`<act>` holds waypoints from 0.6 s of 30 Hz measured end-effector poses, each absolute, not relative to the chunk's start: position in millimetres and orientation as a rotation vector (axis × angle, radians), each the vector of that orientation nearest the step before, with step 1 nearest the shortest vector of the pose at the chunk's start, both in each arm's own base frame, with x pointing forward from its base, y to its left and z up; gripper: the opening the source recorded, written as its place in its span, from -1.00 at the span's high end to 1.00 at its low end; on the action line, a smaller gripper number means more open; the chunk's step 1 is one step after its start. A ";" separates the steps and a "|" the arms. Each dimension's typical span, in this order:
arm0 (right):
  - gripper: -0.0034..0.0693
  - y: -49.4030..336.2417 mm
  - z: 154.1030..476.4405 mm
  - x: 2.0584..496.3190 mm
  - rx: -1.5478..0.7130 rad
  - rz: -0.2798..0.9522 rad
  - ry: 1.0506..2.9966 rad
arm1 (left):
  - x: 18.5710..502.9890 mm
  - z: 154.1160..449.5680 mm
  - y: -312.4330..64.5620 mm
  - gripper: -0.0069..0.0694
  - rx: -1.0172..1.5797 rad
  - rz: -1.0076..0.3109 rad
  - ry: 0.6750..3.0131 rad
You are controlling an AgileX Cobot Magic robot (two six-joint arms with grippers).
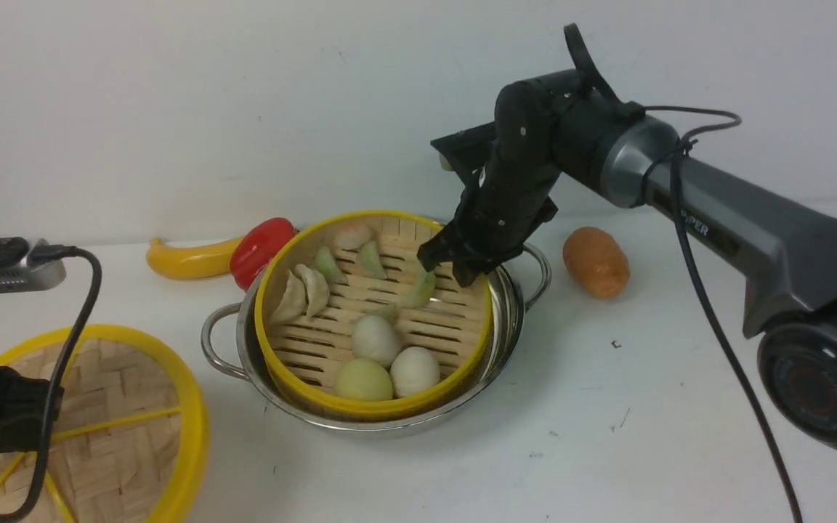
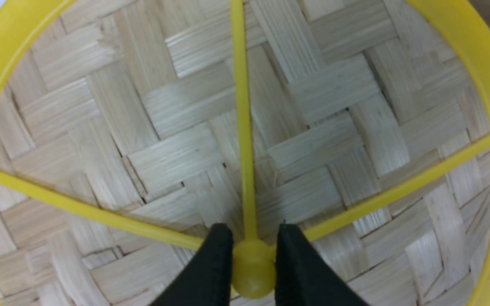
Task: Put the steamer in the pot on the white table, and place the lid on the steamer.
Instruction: 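Place the bamboo steamer basket of food into the steel pot with the right gripper, then grasp the bamboo steamer lid lying on the table by its centre knob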
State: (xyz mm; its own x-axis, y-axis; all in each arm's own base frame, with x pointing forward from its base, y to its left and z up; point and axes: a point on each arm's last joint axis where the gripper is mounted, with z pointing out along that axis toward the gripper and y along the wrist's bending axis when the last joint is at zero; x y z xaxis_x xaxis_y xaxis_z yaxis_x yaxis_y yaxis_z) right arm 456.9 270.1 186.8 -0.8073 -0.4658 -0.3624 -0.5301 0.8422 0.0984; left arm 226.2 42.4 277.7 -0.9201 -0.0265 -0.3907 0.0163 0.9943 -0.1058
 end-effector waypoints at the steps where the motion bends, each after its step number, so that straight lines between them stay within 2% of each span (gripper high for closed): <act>1: 0.35 269.6 186.6 456.8 -0.753 0.271 2.698 | 227.1 278.1 39.6 0.52 0.010 -0.151 2.732; 5: -0.01 269.1 188.1 456.6 -0.749 0.285 2.701 | 233.2 287.2 32.3 0.52 0.065 -0.143 2.694; 10: -0.28 268.2 197.3 455.9 -0.747 0.282 2.682 | 244.5 316.9 32.0 0.52 0.071 -0.116 2.597; 11: -0.28 268.0 197.2 455.9 -0.748 0.279 2.682 | 245.8 320.3 32.2 0.52 0.068 -0.115 2.586; 14: -0.36 259.4 230.0 454.2 -0.729 0.260 2.620 | 261.6 342.3 25.8 0.52 0.115 -0.125 2.534; 18: -0.37 230.9 304.3 445.8 -0.623 0.286 2.495 | 292.9 352.6 -9.4 0.52 0.303 -0.188 2.544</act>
